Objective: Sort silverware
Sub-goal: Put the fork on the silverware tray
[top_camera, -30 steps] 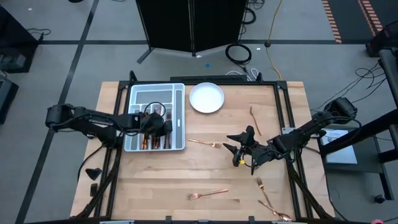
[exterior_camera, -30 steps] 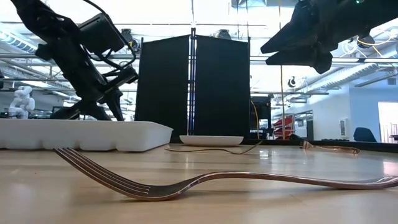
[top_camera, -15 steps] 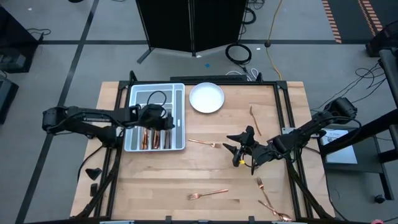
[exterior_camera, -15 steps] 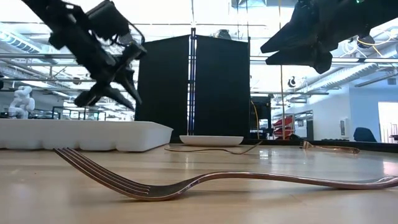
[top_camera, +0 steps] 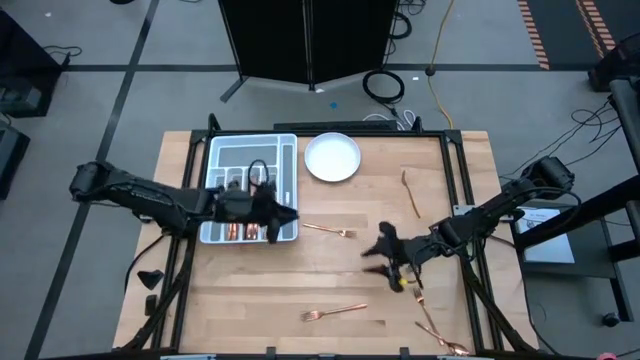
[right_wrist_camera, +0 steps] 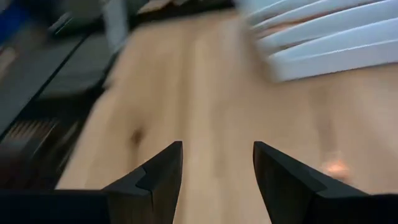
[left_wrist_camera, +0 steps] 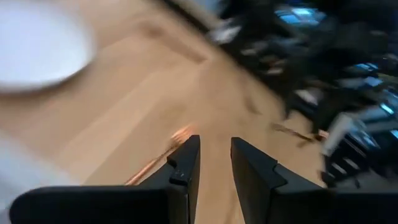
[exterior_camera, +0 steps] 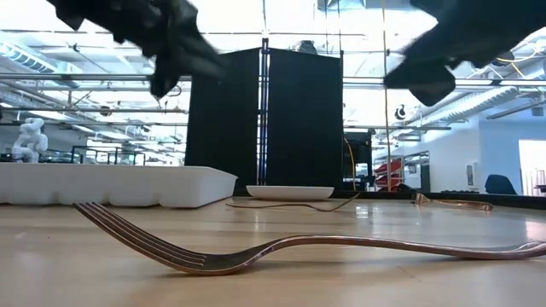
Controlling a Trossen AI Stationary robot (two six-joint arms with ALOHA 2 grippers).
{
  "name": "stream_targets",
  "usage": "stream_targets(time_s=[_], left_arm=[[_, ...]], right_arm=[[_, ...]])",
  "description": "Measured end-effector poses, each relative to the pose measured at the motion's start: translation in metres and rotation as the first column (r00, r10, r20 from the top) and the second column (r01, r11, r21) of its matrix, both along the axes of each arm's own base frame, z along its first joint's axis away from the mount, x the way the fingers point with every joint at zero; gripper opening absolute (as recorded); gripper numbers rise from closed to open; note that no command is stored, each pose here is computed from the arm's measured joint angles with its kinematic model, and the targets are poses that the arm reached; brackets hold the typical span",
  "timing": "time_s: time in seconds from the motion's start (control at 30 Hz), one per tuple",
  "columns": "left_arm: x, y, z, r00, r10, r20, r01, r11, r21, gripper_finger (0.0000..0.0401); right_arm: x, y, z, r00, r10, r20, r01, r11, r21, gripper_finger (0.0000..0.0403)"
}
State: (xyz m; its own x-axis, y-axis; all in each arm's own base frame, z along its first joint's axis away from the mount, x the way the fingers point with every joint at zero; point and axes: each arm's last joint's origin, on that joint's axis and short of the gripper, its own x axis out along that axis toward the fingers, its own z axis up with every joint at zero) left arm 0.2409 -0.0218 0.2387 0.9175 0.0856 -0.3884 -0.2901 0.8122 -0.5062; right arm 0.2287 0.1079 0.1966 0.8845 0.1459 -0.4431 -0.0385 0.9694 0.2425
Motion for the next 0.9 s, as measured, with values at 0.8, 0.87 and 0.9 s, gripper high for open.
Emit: stream_targets(time_s=[0.8,0.87,0.9], left_arm=[[0.073,-0.072,-0.049,0.877,-0.366,0.313,0.162,0.837,0.523,0.0084],[0.076,-0.07,-0.05,0.886,-0.352,0.303,0.153,0.838,0.524,0.0084],[0.078,-0.069,-0.051,0.895,-0.337,0.293,0.144,0.84,0.524,0.0084]], right_arm=[[-0.012,0.008,0.039,0.863,0.004,-0.506,0.041,0.996,0.078,0.0187],[-0.015,0.001,0.048,0.841,-0.108,-0.53,0.104,0.994,-0.037,0.0187],[-0.016,-0.004,0.051,0.83,-0.166,-0.533,0.137,0.986,-0.094,0.0187]])
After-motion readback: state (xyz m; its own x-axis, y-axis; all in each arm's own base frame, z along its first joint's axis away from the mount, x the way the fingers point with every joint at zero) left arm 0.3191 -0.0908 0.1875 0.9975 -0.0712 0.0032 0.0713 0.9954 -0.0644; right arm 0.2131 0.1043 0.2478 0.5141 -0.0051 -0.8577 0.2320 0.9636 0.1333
